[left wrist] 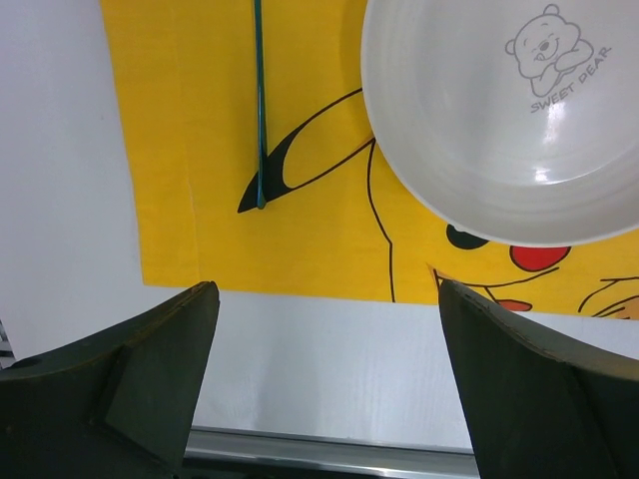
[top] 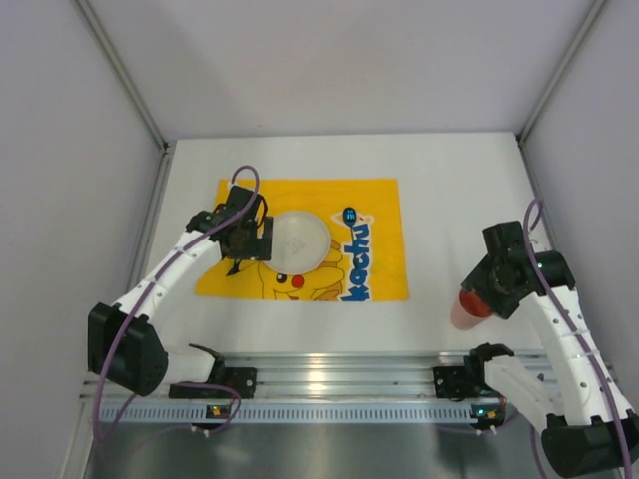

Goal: Set the dinner table for one person

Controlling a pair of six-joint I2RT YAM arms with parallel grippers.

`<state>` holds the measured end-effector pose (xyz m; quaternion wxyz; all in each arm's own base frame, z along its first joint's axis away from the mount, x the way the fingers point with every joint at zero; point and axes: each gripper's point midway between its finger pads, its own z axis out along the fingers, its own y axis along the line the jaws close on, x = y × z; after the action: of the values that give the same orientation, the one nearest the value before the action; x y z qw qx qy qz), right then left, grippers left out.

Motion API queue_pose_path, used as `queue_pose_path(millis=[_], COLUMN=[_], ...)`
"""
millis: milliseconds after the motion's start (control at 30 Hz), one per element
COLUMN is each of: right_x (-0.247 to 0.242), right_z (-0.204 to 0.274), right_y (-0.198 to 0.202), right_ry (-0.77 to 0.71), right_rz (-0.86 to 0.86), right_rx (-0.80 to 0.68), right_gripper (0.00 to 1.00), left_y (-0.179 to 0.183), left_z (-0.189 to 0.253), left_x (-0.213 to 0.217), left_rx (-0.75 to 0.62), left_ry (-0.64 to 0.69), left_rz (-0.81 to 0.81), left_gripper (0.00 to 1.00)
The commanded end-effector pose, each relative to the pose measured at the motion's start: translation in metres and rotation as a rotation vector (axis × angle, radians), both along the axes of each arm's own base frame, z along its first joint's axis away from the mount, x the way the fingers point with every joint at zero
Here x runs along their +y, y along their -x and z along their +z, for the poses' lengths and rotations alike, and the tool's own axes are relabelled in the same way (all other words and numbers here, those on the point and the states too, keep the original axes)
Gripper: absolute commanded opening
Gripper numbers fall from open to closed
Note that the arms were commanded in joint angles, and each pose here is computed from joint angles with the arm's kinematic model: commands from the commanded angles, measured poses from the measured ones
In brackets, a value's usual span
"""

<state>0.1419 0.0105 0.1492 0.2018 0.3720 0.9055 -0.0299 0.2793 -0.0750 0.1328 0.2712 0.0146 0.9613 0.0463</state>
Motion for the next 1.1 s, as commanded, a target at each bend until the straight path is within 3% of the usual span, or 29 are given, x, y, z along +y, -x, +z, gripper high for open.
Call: queue_pose_path(millis=[0, 233, 367, 667, 733, 767, 900, 1067], right_x=[-0.001, 0.016, 0.019, 0.025, 0.021, 0.020, 0.014, 0.013], right_z=[0.010, 0.018, 0.013, -0.021, -0.028, -0.029, -0.030, 0.014], right_y=[0.033, 0.030, -0.001, -0.051, -0.056, -0.058, -0.067, -0.102], right_ry=[-0.020, -0.110, -0.096, -0.065, -0.033, -0.026, 0.027, 0.079], right_rz=[0.012, 0.070, 0.128, 0.215, 0.240, 0.250, 0.292, 0.332], right_rx=[0.076, 0.064, -0.012, -0.024, 0.000, 0.005, 0.032, -0.064], right_gripper=[0.59, 0.59, 0.60, 0.55, 0.50, 0.36, 0.00, 0.00], left_y=[-0.006, -0.006, -0.004, -0.007, -0.006, -0.006, -0.005, -0.005], left_z=[0.003, 0.000, -0.006, 0.002, 0.003, 0.003, 0.003, 0.002], left_x=[-0.004, -0.002, -0.004, -0.002, 0.000, 0.001, 0.002, 0.002], left_rx=[-0.040, -0.046, -0.032, -0.038, -0.037, -0.039, -0.039, -0.038], left_ry=[0.019, 0.014, 0.025, 0.005, -0.004, -0.006, -0.008, -0.005], left_rz=[-0.009, 0.001, 0.003, -0.002, 0.000, 0.001, 0.011, 0.024], left_gripper=[0.96, 0.96, 0.96, 0.96, 0.96, 0.96, 0.96, 0.96])
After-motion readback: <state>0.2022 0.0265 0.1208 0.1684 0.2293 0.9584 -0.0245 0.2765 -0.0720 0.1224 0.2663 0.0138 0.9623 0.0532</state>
